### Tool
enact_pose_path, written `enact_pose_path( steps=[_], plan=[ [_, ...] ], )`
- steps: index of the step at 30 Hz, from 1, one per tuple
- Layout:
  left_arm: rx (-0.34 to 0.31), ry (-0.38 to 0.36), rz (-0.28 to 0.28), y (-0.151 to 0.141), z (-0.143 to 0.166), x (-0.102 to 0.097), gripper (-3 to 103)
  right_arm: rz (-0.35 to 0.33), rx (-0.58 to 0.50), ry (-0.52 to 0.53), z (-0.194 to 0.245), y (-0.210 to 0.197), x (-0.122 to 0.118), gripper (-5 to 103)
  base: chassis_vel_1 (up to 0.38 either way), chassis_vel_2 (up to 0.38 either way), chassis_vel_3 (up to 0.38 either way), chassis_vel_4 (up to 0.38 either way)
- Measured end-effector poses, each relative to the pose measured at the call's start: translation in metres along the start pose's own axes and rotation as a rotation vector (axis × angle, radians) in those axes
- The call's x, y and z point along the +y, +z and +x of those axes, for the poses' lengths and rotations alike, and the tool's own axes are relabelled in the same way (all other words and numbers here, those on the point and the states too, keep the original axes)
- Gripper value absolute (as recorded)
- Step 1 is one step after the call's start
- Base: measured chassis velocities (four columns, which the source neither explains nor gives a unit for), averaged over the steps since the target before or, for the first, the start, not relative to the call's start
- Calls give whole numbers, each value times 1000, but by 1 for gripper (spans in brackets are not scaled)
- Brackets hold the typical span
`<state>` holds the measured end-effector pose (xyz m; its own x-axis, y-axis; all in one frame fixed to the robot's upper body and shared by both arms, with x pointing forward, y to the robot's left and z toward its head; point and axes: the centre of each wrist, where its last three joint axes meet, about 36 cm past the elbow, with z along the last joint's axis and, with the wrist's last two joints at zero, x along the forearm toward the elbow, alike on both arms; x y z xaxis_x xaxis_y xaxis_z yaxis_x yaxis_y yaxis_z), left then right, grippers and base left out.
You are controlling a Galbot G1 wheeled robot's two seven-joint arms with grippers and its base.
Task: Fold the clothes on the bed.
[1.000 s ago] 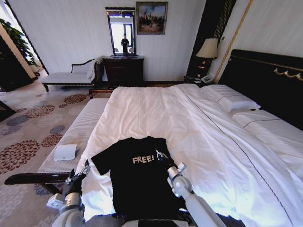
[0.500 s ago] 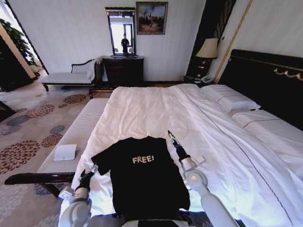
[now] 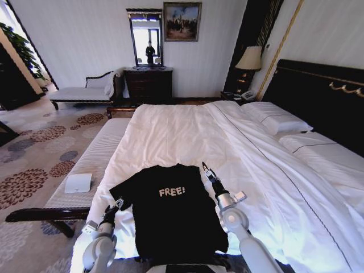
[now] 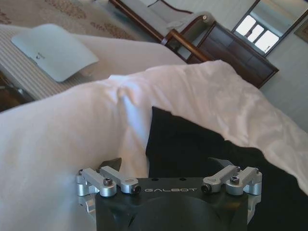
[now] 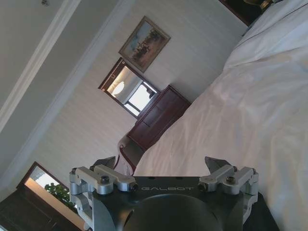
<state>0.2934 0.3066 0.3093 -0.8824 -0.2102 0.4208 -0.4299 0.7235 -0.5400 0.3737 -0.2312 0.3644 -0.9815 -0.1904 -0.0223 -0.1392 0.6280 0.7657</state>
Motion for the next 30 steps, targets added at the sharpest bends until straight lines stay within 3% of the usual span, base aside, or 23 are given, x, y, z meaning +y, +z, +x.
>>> enact_pose_path(
  steps=[8, 10, 12, 16, 18, 22, 24, 28, 30],
  plan=[
    [27, 3, 1, 11, -15, -1, 101, 5, 5, 13, -2, 2, -2, 100, 0, 0, 0, 0],
    [24, 9, 7, 11, -16, -3, 97, 7, 7, 15, -3, 2, -3, 100, 0, 0, 0, 0],
    [19, 11, 11, 11, -17, -5, 92, 8, 9, 18, -3, 2, -4, 100, 0, 0, 0, 0],
    [7, 13, 18, 10, -20, -8, 70, -7, 15, 43, -3, 4, -6, 100, 0, 0, 0, 0],
    [6, 13, 17, 10, -21, -9, 70, -8, 16, 46, -3, 4, -6, 100, 0, 0, 0, 0],
    [5, 9, 11, 9, -20, -8, 48, -8, 17, 52, -5, 5, -7, 100, 0, 0, 0, 0],
    [5, 8, 9, 9, -20, -8, 48, -8, 17, 54, -5, 5, -7, 100, 0, 0, 0, 0],
    [-2, 5, 7, 7, -18, -7, 27, -9, 20, 57, -5, 7, -8, 100, 0, 0, 0, 0],
    [-4, 4, 7, 7, -18, -7, 27, -9, 20, 57, -5, 7, -8, 100, 0, 0, 0, 0]
  ],
)
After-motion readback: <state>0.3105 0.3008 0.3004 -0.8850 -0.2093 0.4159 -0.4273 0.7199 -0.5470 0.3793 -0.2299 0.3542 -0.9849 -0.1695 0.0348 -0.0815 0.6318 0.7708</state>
